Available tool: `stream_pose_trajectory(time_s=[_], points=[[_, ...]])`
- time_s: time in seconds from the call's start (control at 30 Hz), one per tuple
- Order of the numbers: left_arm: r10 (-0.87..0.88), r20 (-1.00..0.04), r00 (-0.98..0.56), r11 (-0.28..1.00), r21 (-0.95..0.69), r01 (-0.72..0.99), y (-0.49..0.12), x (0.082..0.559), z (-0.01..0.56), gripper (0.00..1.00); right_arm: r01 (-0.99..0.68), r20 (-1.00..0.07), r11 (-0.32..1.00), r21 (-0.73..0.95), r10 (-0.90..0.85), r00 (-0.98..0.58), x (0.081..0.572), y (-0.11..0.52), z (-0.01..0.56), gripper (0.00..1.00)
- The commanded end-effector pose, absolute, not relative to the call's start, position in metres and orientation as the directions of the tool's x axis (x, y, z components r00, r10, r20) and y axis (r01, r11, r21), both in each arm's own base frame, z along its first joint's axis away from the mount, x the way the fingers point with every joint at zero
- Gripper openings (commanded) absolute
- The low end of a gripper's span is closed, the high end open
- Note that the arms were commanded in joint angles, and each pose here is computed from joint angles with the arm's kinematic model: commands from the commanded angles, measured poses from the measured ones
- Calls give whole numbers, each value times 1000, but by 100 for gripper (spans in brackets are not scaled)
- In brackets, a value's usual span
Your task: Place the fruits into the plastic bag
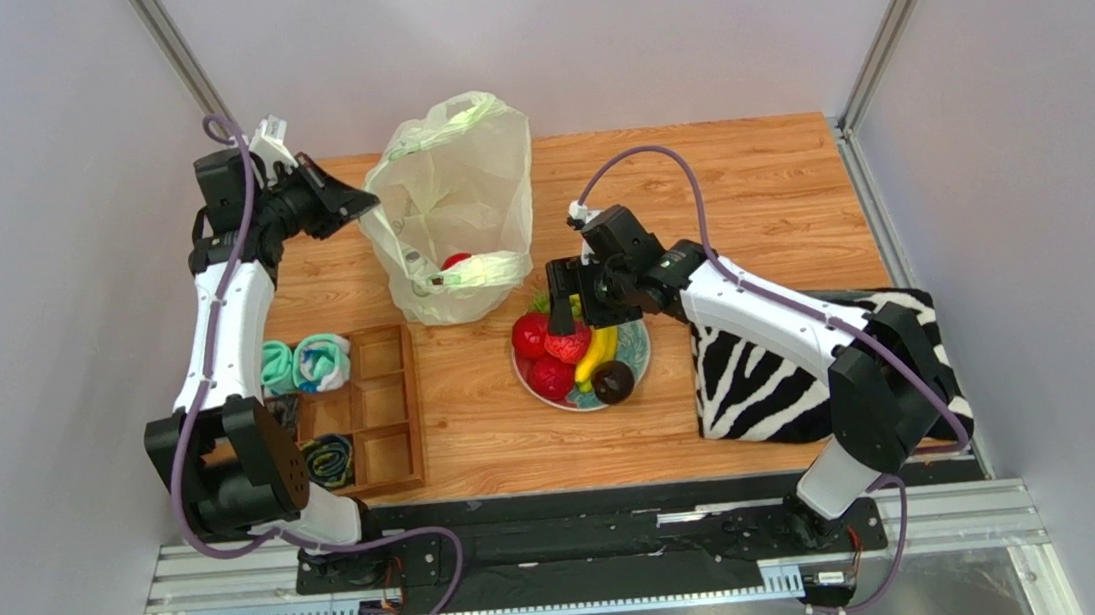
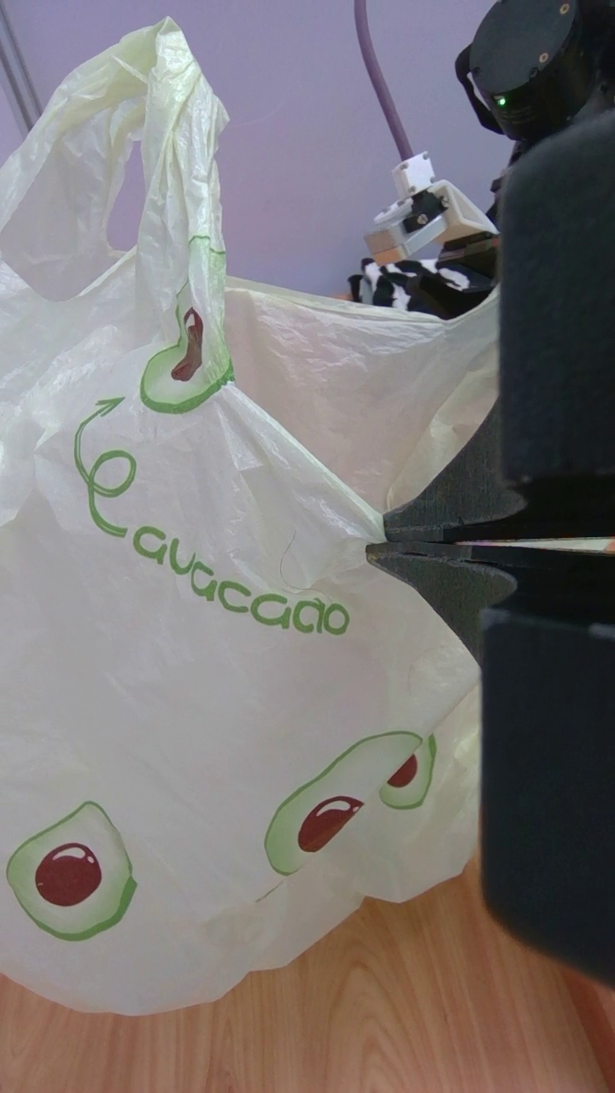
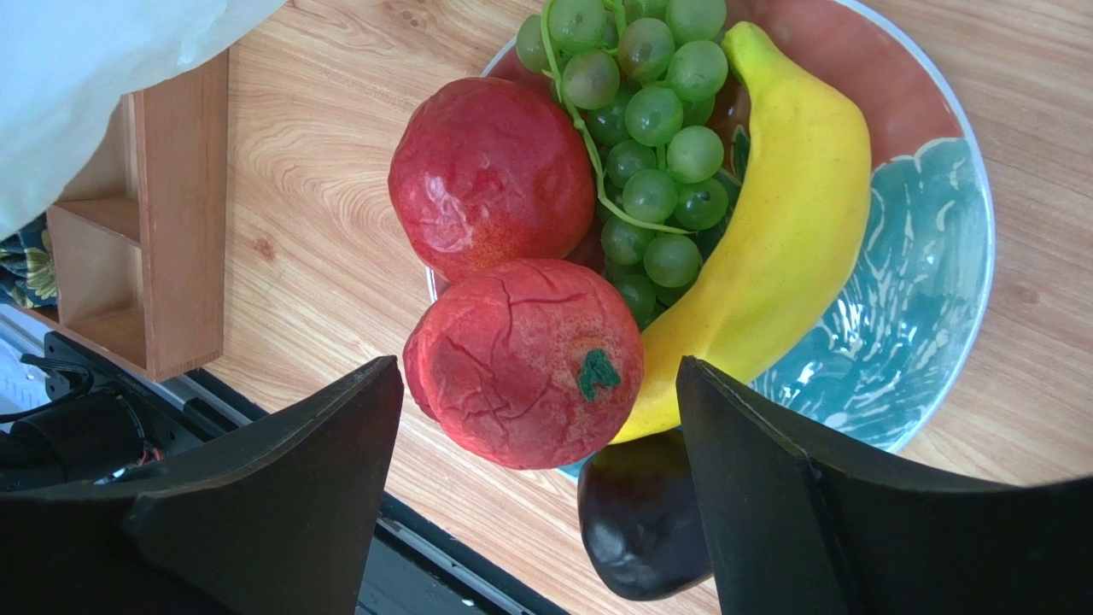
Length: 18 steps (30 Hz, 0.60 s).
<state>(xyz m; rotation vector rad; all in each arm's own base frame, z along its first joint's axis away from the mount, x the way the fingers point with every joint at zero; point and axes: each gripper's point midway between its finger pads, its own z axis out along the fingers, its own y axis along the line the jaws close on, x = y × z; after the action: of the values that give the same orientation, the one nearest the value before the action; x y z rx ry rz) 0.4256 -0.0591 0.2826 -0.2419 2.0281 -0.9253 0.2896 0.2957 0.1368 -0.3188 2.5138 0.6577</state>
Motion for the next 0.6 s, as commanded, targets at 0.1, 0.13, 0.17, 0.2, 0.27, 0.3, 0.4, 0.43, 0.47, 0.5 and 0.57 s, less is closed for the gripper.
stream_pose_trajectory(time_s=[0.1,0.13,0.17,0.2,0.27,0.3,0.4,0.43,0.47,0.5,0.57], points=[[-475,-681,-558,710,-671,214,-61,421,309,0,-352,-532,841,411,-93,-841,293,306,146,82],[-476,-679,-560,710,-672,212,-61,420,308,0,-352,-529,840,413,-93,-844,293,307,146,82],[-476,-678,-561,709,-673,211,-61,421,308,0,-353,-526,840,413,-96,-845,293,308,145,81],[-476,-679,-560,710,-672,212,-61,421,308,0,-352,-521,840,413,-99,-848,293,309,143,81],[-476,-679,-560,710,-672,212,-61,421,308,0,-354,-515,837,417,-103,-851,292,309,142,78],[-476,-676,-562,709,-673,211,-61,421,307,0,-354,-512,837,418,-106,-853,292,310,142,77],[-477,-675,-563,709,-674,209,-61,421,306,0,-354,-504,839,414,-113,-857,291,310,140,74],[-476,-675,-564,708,-674,209,-61,421,305,0,-352,-500,840,412,-114,-858,291,309,140,72],[-477,-675,-563,709,-674,209,-61,421,305,0,-355,-501,839,412,-117,-857,291,310,140,69],[-476,-676,-562,709,-673,211,-61,421,306,0,-352,-496,842,409,-119,-860,290,309,138,66],[-477,-674,-564,708,-675,209,-61,421,306,0,-353,-496,843,407,-121,-860,291,309,140,58]])
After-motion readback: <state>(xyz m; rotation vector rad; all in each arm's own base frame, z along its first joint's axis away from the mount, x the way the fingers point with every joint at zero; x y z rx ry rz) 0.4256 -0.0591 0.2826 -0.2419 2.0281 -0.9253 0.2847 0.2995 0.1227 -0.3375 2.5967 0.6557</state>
